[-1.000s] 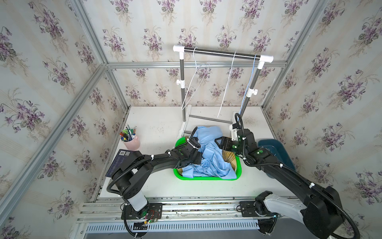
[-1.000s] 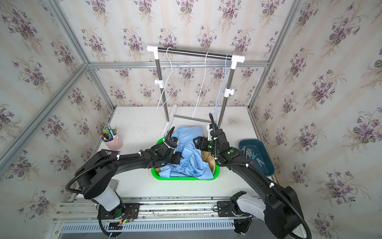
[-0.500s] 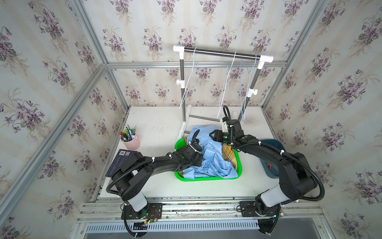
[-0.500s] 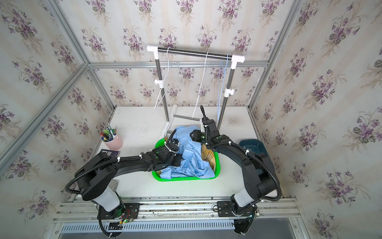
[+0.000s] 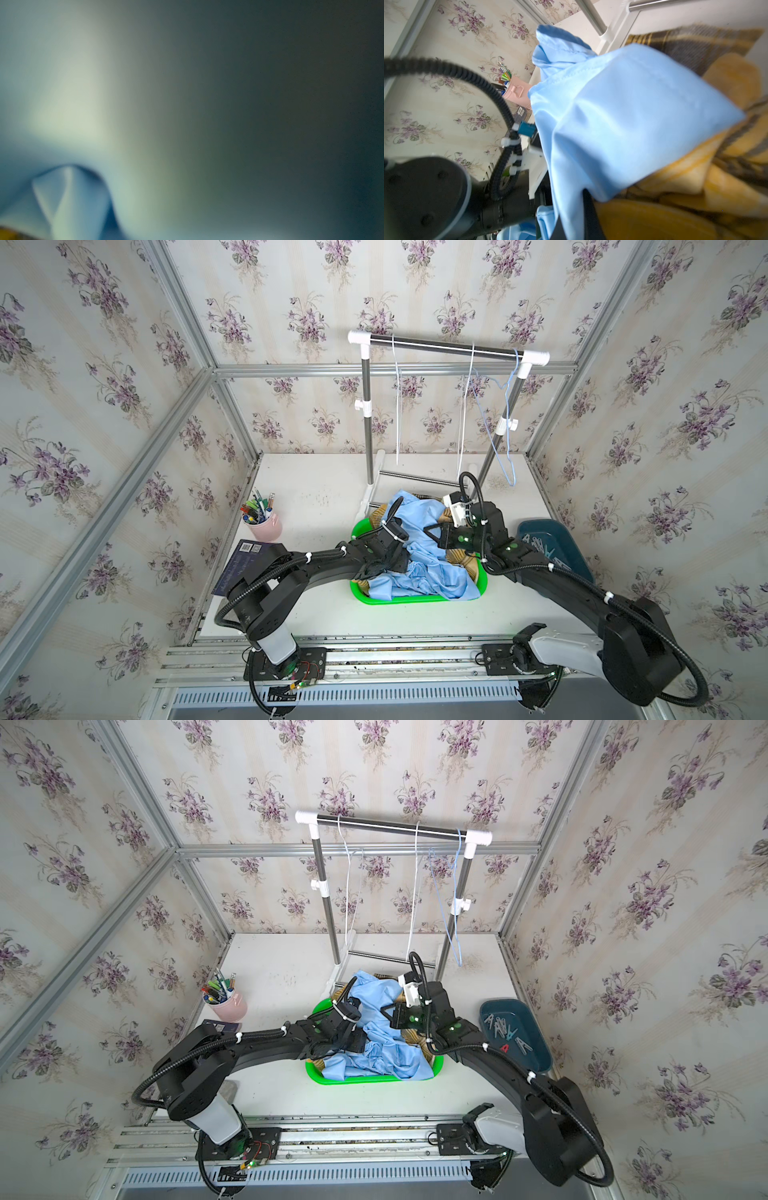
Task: Remove the clothespins securing long-sleeve shirts to the hanger
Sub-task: Adjust the long-sleeve shirt at the bin.
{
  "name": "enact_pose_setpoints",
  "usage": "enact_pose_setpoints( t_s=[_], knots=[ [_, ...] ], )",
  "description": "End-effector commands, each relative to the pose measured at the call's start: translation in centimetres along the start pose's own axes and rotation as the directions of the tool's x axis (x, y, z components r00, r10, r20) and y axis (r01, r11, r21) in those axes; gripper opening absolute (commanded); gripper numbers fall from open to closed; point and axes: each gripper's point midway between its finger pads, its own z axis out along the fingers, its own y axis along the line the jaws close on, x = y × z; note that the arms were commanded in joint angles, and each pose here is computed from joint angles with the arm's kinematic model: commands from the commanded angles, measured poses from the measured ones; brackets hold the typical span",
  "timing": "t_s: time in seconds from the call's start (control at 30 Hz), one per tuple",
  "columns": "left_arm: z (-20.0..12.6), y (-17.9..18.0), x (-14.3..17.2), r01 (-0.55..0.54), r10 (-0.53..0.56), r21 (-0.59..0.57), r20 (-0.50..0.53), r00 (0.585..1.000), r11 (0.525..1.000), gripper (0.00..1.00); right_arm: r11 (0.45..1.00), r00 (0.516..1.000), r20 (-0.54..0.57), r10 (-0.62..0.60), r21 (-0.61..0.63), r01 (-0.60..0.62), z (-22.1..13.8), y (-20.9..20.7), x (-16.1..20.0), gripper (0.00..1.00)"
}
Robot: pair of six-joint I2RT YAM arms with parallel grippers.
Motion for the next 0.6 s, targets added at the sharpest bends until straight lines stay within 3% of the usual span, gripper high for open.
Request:
enact_pose_setpoints(
  t_s=[0.0, 0.17, 0.37, 0.57],
  knots=[
    [-1.9, 0.4, 4.0, 0.013, -0.013, 0.001, -0.198, 0.98, 1.0, 0.65, 0.996, 0.994, -0.071, 0.085, 0.039, -0.083, -0.5, -1.7, 3.6, 0.0],
    [-7.6, -0.5, 2.7, -0.076, 0.084, 0.049, -0.184, 0.979, 0.996, 0.76, 0.979, 0.984, -0.151, 0.09, 0.197, -0.059, 0.7, -5.2, 8.1, 0.0],
    [-14.0, -0.1, 1.8, -0.125, 0.132, 0.064, -0.12, 0.984, 0.99, 0.83, 0.938, 0.974, -0.158, 0.16, 0.331, -0.1, 2.4, -8.8, 9.3, 0.0],
    [-14.1, -0.3, 1.3, -0.109, 0.116, 0.064, -0.11, 0.987, 0.992, 0.85, 0.868, 0.955, -0.138, 0.264, 0.465, -0.173, 4.0, -12.1, 10.1, 0.0]
  ],
)
